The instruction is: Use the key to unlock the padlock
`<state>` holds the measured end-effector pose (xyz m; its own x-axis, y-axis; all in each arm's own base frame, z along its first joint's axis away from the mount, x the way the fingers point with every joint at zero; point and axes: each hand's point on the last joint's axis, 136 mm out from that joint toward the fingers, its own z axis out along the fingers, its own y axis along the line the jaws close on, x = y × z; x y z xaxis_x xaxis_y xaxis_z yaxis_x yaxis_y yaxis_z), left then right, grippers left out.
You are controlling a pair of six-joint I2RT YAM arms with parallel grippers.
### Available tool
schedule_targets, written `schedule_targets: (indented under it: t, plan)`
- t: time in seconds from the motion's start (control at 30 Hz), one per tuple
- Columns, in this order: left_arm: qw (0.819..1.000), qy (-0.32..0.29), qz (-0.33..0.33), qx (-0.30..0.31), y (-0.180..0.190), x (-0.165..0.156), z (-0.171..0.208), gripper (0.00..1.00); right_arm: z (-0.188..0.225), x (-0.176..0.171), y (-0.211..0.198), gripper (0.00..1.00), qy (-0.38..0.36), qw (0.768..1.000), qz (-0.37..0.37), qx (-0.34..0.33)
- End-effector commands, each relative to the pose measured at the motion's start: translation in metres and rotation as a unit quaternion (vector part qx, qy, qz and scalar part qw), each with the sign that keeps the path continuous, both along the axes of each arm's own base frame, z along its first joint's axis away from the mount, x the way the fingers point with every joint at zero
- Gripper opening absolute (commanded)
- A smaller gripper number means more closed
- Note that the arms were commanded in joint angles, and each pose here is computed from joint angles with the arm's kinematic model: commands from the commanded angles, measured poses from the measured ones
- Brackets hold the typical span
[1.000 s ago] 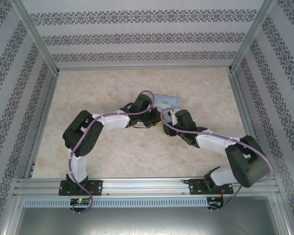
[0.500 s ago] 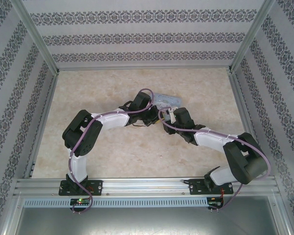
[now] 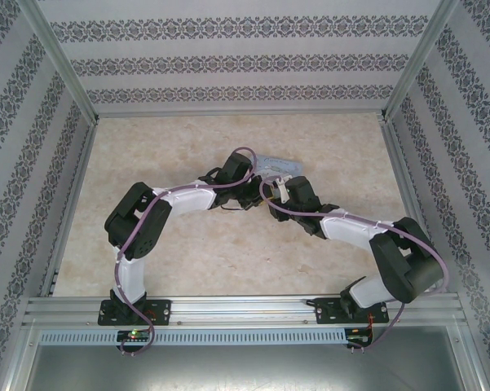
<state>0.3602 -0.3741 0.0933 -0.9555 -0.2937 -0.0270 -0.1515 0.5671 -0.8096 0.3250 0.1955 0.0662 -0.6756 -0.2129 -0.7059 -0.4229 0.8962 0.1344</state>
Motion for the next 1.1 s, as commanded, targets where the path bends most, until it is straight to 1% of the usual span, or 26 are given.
schedule_targets:
  t: [0.0,0.07,0.17,0.27,0.33,0.37,0.4,0.43,0.47,0.5,0.57,0.7,0.8,0.9,1.07]
  plan:
    - [1.0,0.002,-0.024,-0.011,-0.008,-0.004,0.005,0.0,0.018,0.017,0.007,0.28,-0.035,0.999,-0.005,0.006]
    - [1.0,0.001,-0.025,-0.012,-0.009,-0.004,0.005,0.0,0.018,0.017,0.007,0.24,-0.034,0.999,-0.005,0.006]
    - [1.0,0.001,-0.026,-0.012,-0.009,-0.004,0.005,0.0,0.018,0.017,0.007,0.14,-0.03,0.999,-0.006,0.014]
    - [1.0,0.002,-0.025,-0.011,-0.008,-0.004,0.004,0.0,0.021,0.017,0.009,0.04,-0.018,0.999,-0.007,0.051]
    - [1.0,0.003,-0.025,-0.01,-0.007,-0.005,0.002,0.0,0.025,0.016,0.012,0.01,-0.009,0.996,-0.002,0.085]
    - [1.0,0.002,-0.025,-0.009,-0.007,-0.005,0.001,0.0,0.027,0.015,0.014,0.02,-0.004,0.995,0.003,0.1]
    - [1.0,0.002,-0.023,-0.007,-0.006,-0.005,0.0,0.0,0.029,0.013,0.017,0.09,0.001,0.994,0.01,0.111]
    - [1.0,0.003,-0.022,-0.005,-0.005,-0.005,-0.002,0.0,0.03,0.01,0.019,0.18,0.007,0.993,0.018,0.118]
    - [1.0,0.002,-0.02,-0.002,-0.004,-0.005,-0.003,0.0,0.031,0.007,0.02,0.3,0.011,0.992,0.02,0.123]
    - [1.0,0.0,-0.019,0.002,-0.003,-0.005,-0.005,0.0,0.031,0.004,0.018,0.37,0.017,0.992,0.018,0.127]
    - [1.0,-0.002,-0.016,0.014,0.001,-0.005,-0.01,0.0,0.029,-0.002,0.013,0.43,0.03,0.99,0.011,0.14]
    - [0.999,-0.007,-0.017,0.036,0.009,-0.007,-0.02,0.0,0.024,-0.013,-0.005,0.52,0.052,0.981,-0.026,0.184]
    - [0.999,-0.008,-0.02,0.044,0.012,-0.01,-0.027,0.0,0.022,-0.017,-0.011,0.55,0.066,0.972,-0.049,0.22]
    - [0.998,-0.009,-0.023,0.05,0.014,-0.012,-0.031,0.0,0.022,-0.019,-0.008,0.56,0.081,0.964,-0.057,0.245]
    - [0.998,-0.004,-0.026,0.052,0.018,-0.019,-0.039,0.09,0.021,-0.013,-0.003,0.57,0.096,0.953,-0.075,0.276]
